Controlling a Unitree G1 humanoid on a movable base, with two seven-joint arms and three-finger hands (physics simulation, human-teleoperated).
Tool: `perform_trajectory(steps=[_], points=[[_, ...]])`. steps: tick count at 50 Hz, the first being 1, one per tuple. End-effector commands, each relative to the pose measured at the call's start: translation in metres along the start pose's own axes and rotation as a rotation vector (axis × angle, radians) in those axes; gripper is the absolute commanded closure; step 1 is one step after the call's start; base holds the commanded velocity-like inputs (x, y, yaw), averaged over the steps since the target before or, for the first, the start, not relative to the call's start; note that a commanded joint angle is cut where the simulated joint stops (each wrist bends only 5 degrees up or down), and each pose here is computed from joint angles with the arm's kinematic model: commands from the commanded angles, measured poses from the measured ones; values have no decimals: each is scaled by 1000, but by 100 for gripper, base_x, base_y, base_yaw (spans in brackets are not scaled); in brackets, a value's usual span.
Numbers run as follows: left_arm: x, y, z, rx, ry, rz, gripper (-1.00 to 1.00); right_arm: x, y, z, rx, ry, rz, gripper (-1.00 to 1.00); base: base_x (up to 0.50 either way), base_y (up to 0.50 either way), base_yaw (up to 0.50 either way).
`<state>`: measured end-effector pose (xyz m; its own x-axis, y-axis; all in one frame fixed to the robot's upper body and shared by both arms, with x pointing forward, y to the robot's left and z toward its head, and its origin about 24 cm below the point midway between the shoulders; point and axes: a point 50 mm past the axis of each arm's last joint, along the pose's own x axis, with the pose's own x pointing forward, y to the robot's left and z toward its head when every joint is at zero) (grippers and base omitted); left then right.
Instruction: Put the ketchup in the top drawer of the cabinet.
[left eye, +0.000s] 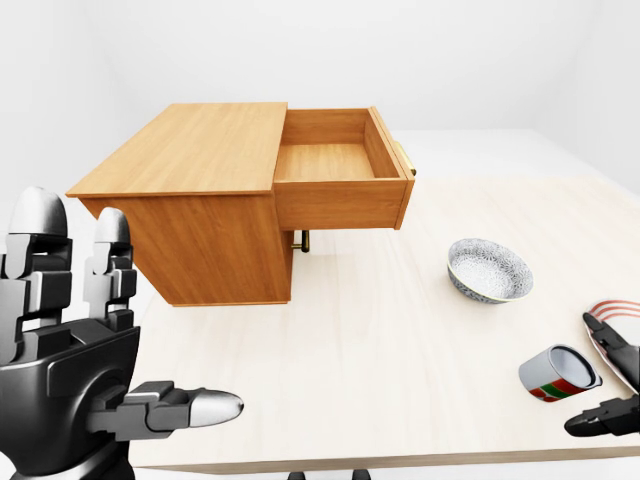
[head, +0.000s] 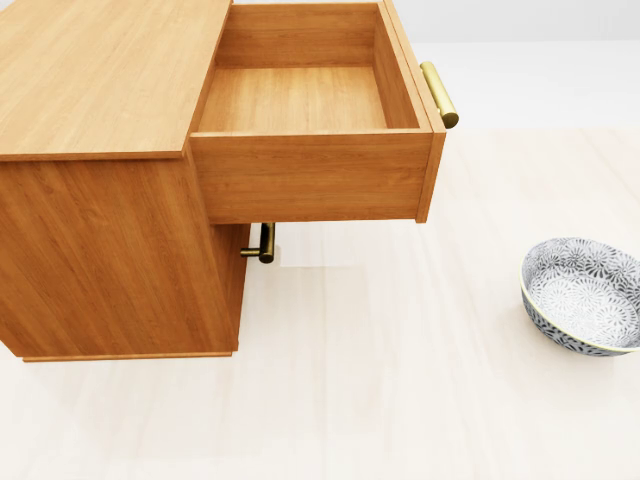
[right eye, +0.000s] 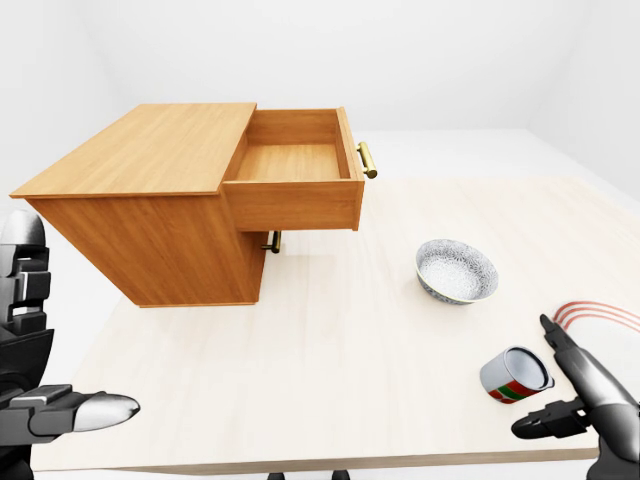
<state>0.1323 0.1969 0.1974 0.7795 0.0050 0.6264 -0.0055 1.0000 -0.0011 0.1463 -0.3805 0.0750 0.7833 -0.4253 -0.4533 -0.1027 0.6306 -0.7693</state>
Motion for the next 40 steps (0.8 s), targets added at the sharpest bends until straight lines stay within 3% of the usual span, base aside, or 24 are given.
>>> perform_trajectory(steps=[1,35,36,37,38,40], points=[[0,1,0,1,0,2,-100,6,2,-1,6,2,27,-100,0,0,0],[0,0,-4,-2,18,1,-100,19,20,-7,50,13,132,-100,0,0,0],[0,0,-3,-2,14,1,-100,19,21,-7,52,14,135,-86,0,0,0],[1,0,-4,-2,15,2,-100,19,22,-8,55,14,140,-15,0,0,0],[1,0,-4,-2,16,3,-100,20,24,-8,59,14,146,35,0,0,0],[1,-1,-6,-4,24,1,-100,20,26,-9,64,16,154,95,0,0,0]])
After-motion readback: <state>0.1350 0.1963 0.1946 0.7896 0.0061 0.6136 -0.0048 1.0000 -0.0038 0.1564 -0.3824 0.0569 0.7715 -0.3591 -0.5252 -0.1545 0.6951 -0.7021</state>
